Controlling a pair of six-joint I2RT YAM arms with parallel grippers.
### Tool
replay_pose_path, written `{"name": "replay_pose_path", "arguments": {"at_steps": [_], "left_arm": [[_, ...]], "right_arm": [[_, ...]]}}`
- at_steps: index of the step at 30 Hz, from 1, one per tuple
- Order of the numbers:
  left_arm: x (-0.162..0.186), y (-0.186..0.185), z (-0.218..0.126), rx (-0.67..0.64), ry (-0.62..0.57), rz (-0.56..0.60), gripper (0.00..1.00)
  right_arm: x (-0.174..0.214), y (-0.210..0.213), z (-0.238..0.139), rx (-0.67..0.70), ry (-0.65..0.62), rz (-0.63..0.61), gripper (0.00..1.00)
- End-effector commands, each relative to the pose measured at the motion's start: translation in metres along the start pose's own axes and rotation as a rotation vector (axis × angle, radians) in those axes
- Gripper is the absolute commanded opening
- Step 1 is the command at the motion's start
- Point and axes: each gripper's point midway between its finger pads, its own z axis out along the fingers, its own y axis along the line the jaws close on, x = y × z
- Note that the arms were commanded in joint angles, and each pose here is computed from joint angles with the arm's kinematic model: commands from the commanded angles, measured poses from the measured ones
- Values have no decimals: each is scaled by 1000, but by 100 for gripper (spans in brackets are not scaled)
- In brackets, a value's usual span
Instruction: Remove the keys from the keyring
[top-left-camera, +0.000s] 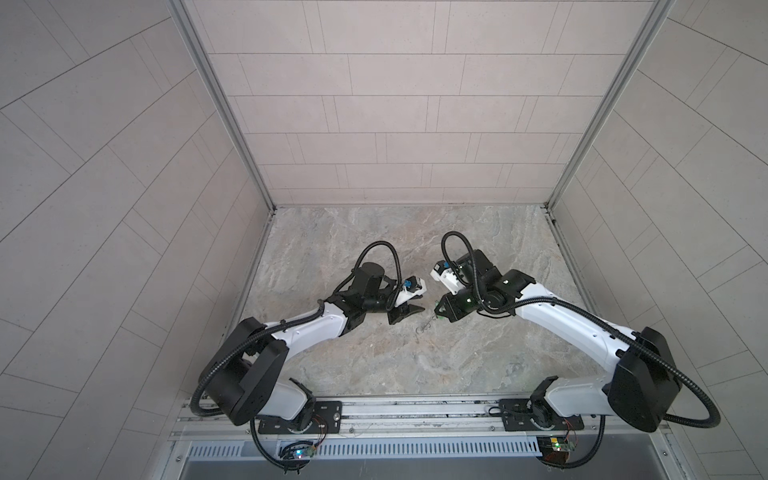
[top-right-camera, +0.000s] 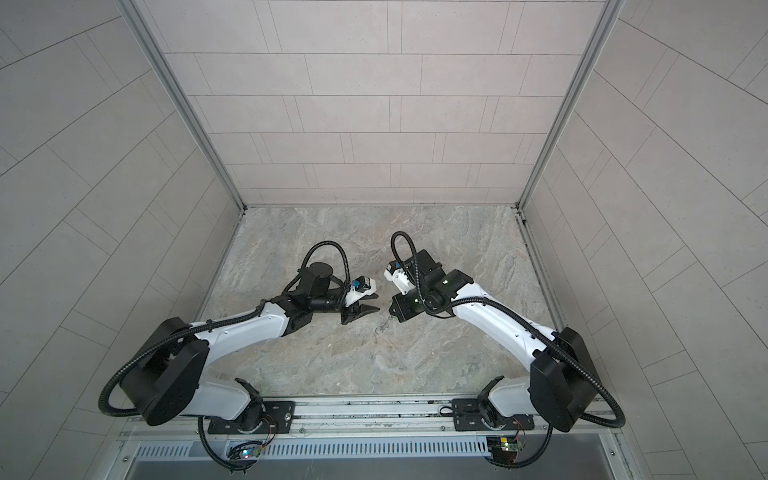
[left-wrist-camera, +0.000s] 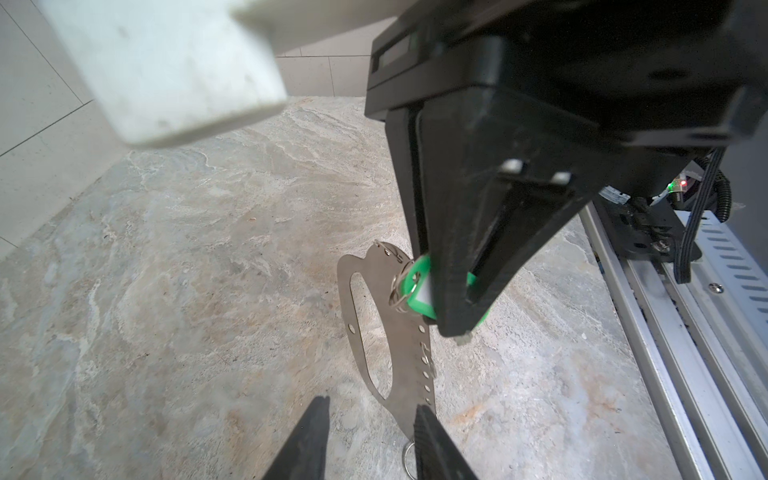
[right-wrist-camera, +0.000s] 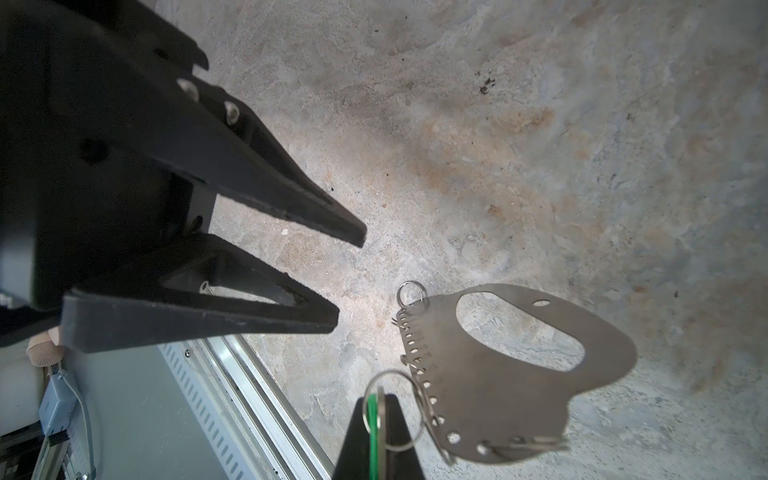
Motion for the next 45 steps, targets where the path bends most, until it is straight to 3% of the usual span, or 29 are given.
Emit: {"name": "replay_pose_path", "arguments": {"at_steps": [1, 4, 11, 18, 29, 35, 40, 42, 45], "left_arm": [[5, -1, -1, -28, 23, 55, 39], [19, -5, -1, -38, 83, 83, 38], [25, -12, -1, -42, 69, 47, 38], [17, 22, -32, -320, -5, -55, 40], [39, 31, -84, -470, 143, -39, 42], [45, 12, -82, -336, 203, 24, 43], [36, 2, -70, -242, 144, 64, 46], [33, -1, -63, -202, 125, 67, 54], [23, -3, -55, -154, 70, 65, 53]], "right_arm": [[-10, 4, -3, -12, -11, -29, 0], [-16, 6, -2, -22, -20, -31, 0], [-27, 12, 4, -55, -33, -28, 0], [-36, 19, 15, -87, -3, -54, 0], [-42, 45, 28, -157, 51, -112, 0], [-37, 46, 29, -158, 58, -109, 0], [-30, 49, 32, -165, 78, -109, 0], [-29, 51, 32, -175, 81, -114, 0], [-28, 52, 33, -179, 82, -116, 0]]}}
